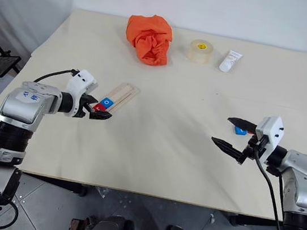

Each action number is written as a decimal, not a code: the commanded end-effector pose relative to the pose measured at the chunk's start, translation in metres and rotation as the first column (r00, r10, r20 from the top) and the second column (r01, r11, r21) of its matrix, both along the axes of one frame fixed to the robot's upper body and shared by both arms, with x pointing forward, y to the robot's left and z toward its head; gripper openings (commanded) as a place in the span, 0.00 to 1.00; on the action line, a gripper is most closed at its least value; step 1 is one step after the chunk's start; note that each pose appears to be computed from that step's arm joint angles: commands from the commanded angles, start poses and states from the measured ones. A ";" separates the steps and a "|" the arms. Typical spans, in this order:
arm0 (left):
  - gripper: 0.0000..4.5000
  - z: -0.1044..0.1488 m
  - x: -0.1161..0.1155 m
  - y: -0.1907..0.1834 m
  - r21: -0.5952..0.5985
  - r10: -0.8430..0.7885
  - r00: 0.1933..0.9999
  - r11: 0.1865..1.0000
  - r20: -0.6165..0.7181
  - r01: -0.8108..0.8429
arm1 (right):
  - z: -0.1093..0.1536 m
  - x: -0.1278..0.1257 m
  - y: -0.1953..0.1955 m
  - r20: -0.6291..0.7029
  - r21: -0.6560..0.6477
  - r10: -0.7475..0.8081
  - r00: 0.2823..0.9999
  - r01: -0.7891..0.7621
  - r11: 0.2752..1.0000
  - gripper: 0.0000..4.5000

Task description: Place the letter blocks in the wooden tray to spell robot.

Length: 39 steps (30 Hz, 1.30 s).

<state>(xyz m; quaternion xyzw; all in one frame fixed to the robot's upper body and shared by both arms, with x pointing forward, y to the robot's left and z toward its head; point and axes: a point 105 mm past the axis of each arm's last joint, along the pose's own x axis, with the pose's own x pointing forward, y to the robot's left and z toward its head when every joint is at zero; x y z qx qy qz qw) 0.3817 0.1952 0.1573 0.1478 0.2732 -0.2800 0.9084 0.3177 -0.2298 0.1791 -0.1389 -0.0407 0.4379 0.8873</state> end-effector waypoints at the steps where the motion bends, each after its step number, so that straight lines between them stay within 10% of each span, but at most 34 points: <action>1: 1.00 0.004 0.000 -0.004 0.000 0.002 1.000 1.000 0.024 -0.002 | 0.006 0.002 0.002 0.024 0.003 0.004 1.000 -0.005 1.000 1.00; 39: 1.00 0.008 0.014 0.018 0.057 0.081 0.995 0.995 0.052 -0.084 | 0.007 0.004 0.004 0.031 0.007 0.001 1.000 -0.001 1.000 1.00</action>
